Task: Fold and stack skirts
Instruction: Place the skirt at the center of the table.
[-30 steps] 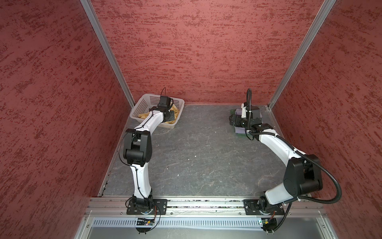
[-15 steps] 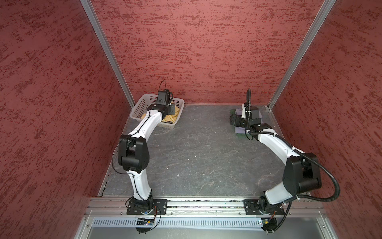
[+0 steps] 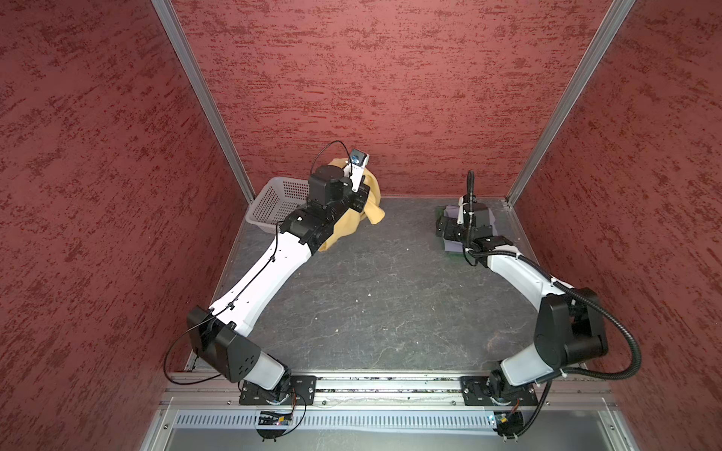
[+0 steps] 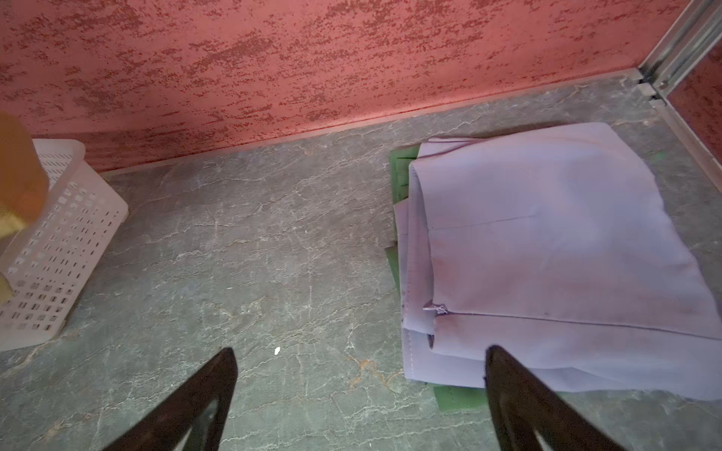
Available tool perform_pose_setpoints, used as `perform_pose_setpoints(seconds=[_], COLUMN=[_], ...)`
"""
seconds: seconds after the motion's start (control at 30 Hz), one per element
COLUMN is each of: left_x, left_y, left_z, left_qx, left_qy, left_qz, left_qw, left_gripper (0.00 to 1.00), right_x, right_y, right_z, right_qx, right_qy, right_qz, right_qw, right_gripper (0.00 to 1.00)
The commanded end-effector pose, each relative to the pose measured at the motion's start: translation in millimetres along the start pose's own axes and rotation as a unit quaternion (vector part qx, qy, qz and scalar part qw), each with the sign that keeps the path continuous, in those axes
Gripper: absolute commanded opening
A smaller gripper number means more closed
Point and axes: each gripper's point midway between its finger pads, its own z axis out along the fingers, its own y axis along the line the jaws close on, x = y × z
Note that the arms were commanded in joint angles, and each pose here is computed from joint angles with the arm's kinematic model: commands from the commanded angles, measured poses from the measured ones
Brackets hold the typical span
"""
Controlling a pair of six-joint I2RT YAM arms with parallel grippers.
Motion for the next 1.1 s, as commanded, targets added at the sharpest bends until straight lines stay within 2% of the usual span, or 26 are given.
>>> perform_pose_setpoints(seconds=[0.0, 0.17, 0.33, 0.47, 0.6, 0.77, 0.8, 0.83, 0.93, 0.97, 1.07], left_x=[-9, 26, 91, 149, 202, 248, 253, 257, 259, 257, 245], left_y=[-36, -95, -129, -134, -115, -92, -90, -89, -88, -89, -88], left_z=[-9, -6, 19, 44, 67, 81, 82, 83, 83, 81, 75], left_qx=[0.062, 0.142, 0.168, 0.145, 0.089, 0.052, 0.052, 0.053, 0.056, 0.059, 0.064], left_qy=[-0.031, -0.001, 0.072, 0.139, 0.208, 0.262, 0.267, 0.271, 0.275, 0.271, 0.254], left_qz=[0.024, 0.018, -0.028, -0.049, -0.07, -0.111, -0.117, -0.122, -0.134, -0.135, -0.14], left_qw=[0.997, 0.99, 0.983, 0.978, 0.971, 0.957, 0.955, 0.953, 0.95, 0.951, 0.955], left_gripper=[0.0, 0.0, 0.0, 0.0, 0.0, 0.0, 0.05, 0.16, 0.62, 0.72, 0.86], right_x=[-20, -16, -11, -4, 8, 20, 22, 24, 31, 32, 38], right_y=[-9, -14, -17, -14, -9, -4, -2, 1, 12, 17, 28], right_z=[-13, -17, -23, -24, -22, -20, -20, -20, -20, -20, -22], right_qx=[0.024, -0.006, -0.006, -0.014, -0.028, -0.036, -0.037, -0.042, -0.054, -0.057, -0.059], right_qy=[-0.046, -0.025, -0.022, -0.004, 0.013, 0.024, 0.025, 0.026, 0.029, 0.028, 0.03], right_qz=[0.01, 0.054, 0.045, 0.032, 0.027, 0.012, 0.009, 0.003, -0.023, -0.036, -0.074], right_qw=[0.999, 0.998, 0.999, 0.999, 0.999, 0.999, 0.999, 0.999, 0.998, 0.997, 0.995], right_gripper=[0.99, 0.99, 0.99, 0.98, 0.94, 0.91, 0.9, 0.89, 0.84, 0.82, 0.79])
